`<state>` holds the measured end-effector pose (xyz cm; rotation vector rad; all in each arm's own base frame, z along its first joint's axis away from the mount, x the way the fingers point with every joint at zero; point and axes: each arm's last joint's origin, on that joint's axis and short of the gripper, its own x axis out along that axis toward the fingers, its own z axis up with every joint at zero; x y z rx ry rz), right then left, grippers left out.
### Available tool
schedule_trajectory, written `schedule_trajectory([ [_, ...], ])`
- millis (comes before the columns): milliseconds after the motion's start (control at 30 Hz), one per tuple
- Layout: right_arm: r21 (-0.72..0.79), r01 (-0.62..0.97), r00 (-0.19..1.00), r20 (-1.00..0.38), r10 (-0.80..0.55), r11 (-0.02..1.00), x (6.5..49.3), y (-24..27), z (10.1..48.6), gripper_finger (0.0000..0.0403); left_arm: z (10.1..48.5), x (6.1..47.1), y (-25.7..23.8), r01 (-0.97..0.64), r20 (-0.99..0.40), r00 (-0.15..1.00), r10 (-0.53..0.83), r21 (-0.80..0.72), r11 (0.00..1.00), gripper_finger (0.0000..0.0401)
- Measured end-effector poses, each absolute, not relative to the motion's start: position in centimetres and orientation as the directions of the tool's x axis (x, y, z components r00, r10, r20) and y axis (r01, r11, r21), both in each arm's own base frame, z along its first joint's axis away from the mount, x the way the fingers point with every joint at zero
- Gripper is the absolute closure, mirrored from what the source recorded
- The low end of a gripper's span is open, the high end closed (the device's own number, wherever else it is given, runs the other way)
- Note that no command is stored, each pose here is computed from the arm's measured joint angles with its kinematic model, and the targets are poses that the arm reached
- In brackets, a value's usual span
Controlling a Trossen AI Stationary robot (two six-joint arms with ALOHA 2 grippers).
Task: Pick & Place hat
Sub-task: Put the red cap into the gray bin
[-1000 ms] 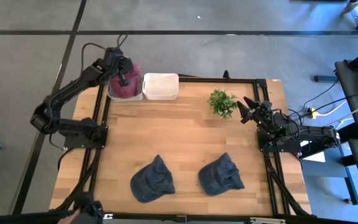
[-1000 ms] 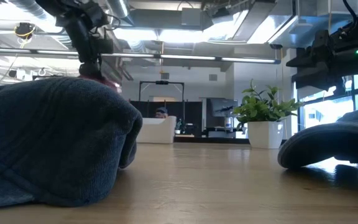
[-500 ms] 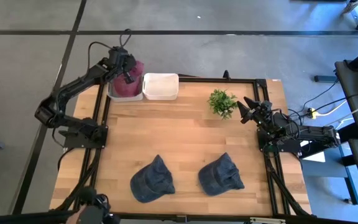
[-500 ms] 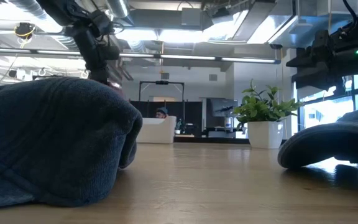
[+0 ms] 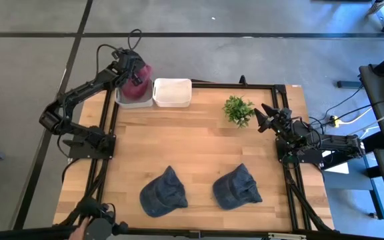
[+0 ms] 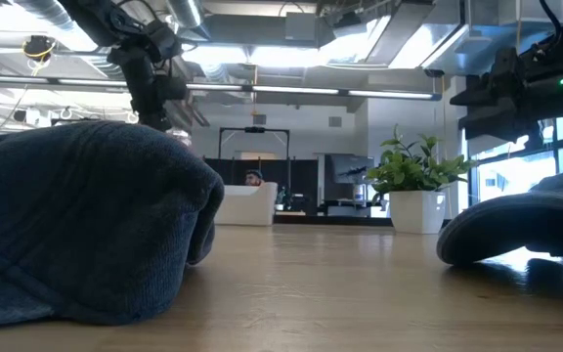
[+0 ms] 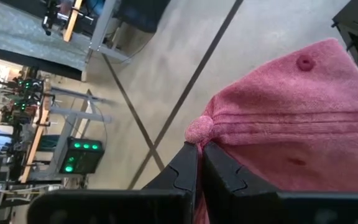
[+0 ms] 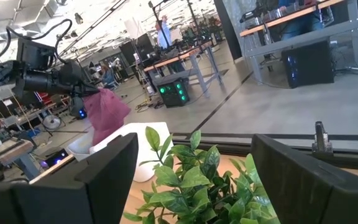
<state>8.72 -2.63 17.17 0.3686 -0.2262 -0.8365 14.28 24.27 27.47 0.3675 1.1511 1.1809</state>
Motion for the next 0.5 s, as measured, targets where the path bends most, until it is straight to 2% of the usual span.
schedule_trajectory([
  [300,0.401,0.681,0.652,0.051,-0.757,0.613,8.72,-2.63,17.16,0.0089,27.14,14.16,24.05,-0.639,-0.536,-0.079,0.84,0.674,0.37,0.0378],
  [500,0.401,0.681,0.652,0.051,-0.757,0.613,8.72,-2.63,17.17,0.0089,26.93,14.06,23.9,-0.634,-0.555,-0.088,0.827,0.671,0.384,0.0374],
])
